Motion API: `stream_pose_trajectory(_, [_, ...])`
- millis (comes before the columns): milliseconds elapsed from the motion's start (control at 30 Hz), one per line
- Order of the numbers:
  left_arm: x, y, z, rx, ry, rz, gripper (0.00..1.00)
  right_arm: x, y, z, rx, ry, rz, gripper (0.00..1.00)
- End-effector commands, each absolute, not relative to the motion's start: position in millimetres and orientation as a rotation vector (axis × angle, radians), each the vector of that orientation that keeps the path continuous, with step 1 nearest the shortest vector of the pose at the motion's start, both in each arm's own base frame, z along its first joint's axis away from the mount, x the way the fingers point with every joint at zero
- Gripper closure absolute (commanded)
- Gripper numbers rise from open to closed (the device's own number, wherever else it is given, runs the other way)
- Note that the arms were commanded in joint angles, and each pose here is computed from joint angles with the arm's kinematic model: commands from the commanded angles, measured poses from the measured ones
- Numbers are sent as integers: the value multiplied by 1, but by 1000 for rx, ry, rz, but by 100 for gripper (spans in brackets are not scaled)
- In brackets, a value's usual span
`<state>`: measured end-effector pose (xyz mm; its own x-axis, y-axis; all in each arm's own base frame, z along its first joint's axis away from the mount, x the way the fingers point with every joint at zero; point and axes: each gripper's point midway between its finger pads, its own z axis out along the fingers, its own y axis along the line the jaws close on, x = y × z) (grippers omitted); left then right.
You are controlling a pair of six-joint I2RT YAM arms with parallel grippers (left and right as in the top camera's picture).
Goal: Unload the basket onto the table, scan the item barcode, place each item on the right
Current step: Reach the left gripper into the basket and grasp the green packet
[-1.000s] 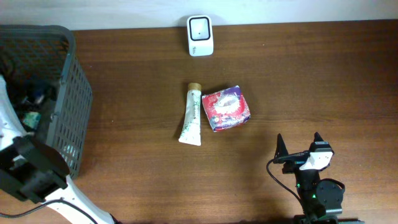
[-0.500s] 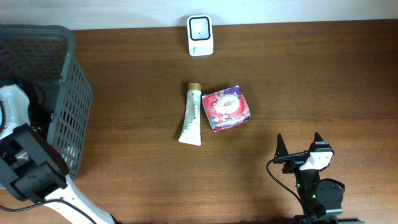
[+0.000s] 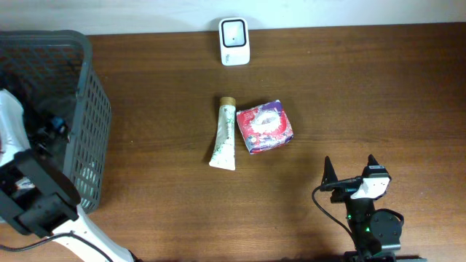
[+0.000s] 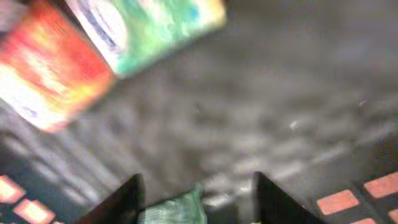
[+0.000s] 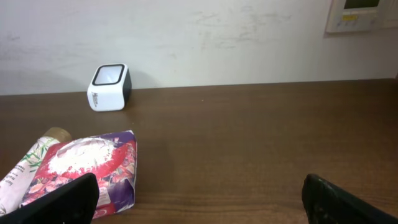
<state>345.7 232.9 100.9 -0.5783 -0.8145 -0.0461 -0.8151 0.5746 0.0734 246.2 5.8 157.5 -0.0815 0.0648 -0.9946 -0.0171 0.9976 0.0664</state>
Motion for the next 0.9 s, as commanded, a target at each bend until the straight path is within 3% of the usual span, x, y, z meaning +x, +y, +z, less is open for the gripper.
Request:
stream_pose_trajectory(0, [341,287,132,-1293,2709,580,33,246,6,154,33,1656,60,1])
stream_pose_trajectory(100, [355,295,115,-1082,2764,593,40,246,6,154,33,1656,60,1])
stream_pose_trajectory(167, [349,291,65,-844,2898,607,36,246,6,154,33,1656,60,1])
stream_pose_trajectory(300, [360,277,39,-606,2952,474,33,246,6,154,33,1656,60,1])
stream_pose_trajectory(467, [369,299,46,-575,2882,629,32,246,6,154,33,1656,60,1])
stream_pose_trajectory(600, [374,299,47,-398,2913,634,40,246,6,154,33,1656,60,1])
stream_pose_trajectory(700, [383,298,49,-360,2889,651,37,246,6,154,33,1656,60,1])
stream_pose_trajectory(767, [385,299,50,-363,2878,656,41,246,6,154,33,1656,60,1])
stream_pose_trajectory(867, [380,301,44,-375,2883,654,74,246,6,154,33,1656,60,1])
